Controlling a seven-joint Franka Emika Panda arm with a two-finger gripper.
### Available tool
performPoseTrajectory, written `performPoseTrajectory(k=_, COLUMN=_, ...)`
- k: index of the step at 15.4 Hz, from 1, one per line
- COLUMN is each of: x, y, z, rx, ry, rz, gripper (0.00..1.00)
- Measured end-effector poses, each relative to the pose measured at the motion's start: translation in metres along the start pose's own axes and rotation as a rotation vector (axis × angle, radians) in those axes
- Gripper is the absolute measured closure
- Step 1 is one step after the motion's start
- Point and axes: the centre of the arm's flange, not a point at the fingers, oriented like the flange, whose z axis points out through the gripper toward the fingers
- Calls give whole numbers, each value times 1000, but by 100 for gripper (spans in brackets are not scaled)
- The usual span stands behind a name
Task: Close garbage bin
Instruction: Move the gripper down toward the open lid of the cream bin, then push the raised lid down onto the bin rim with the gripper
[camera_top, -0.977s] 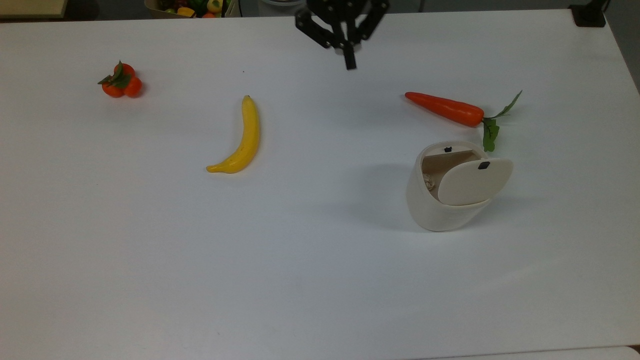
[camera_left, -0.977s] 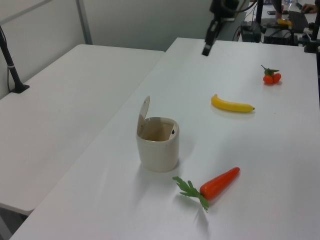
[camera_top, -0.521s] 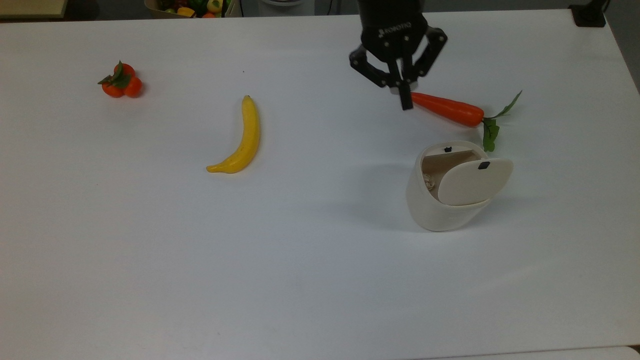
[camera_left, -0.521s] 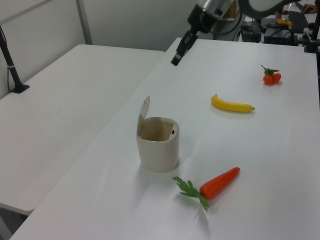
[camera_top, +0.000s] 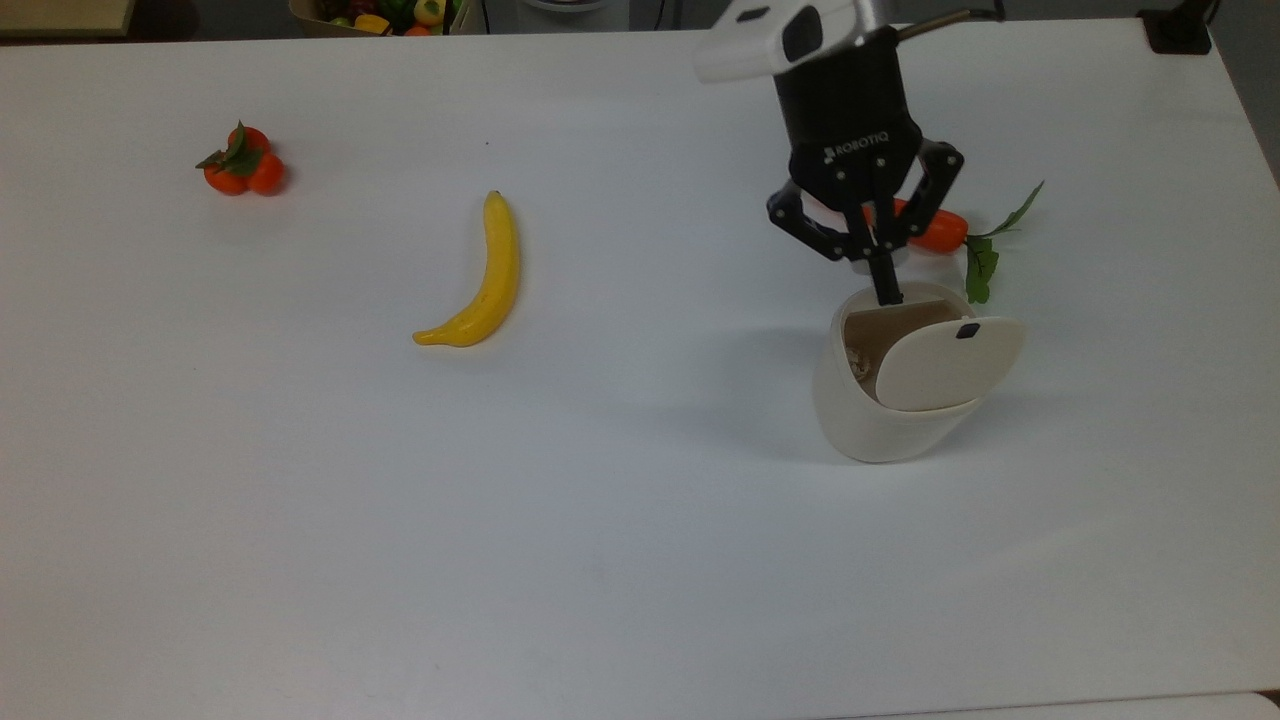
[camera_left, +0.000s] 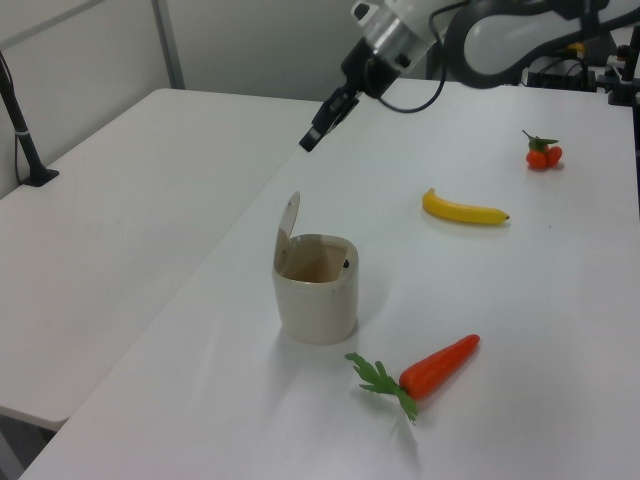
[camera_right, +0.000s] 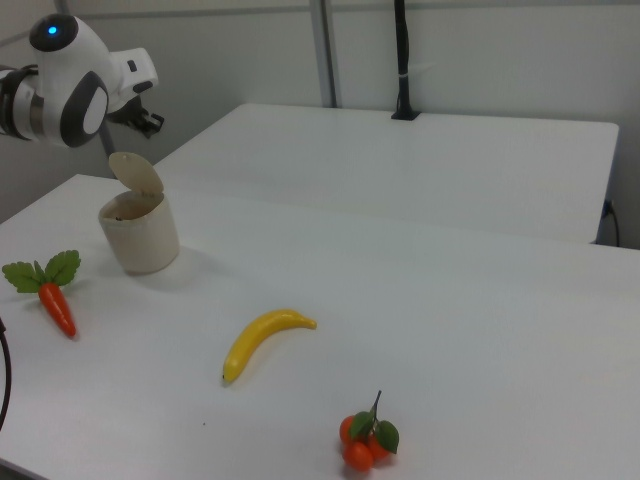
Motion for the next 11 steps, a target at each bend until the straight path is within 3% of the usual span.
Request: performPoseTrajectory(k=11, x=-24, y=-22, z=58, rx=25, ry=12, rz=-38, gripper=99)
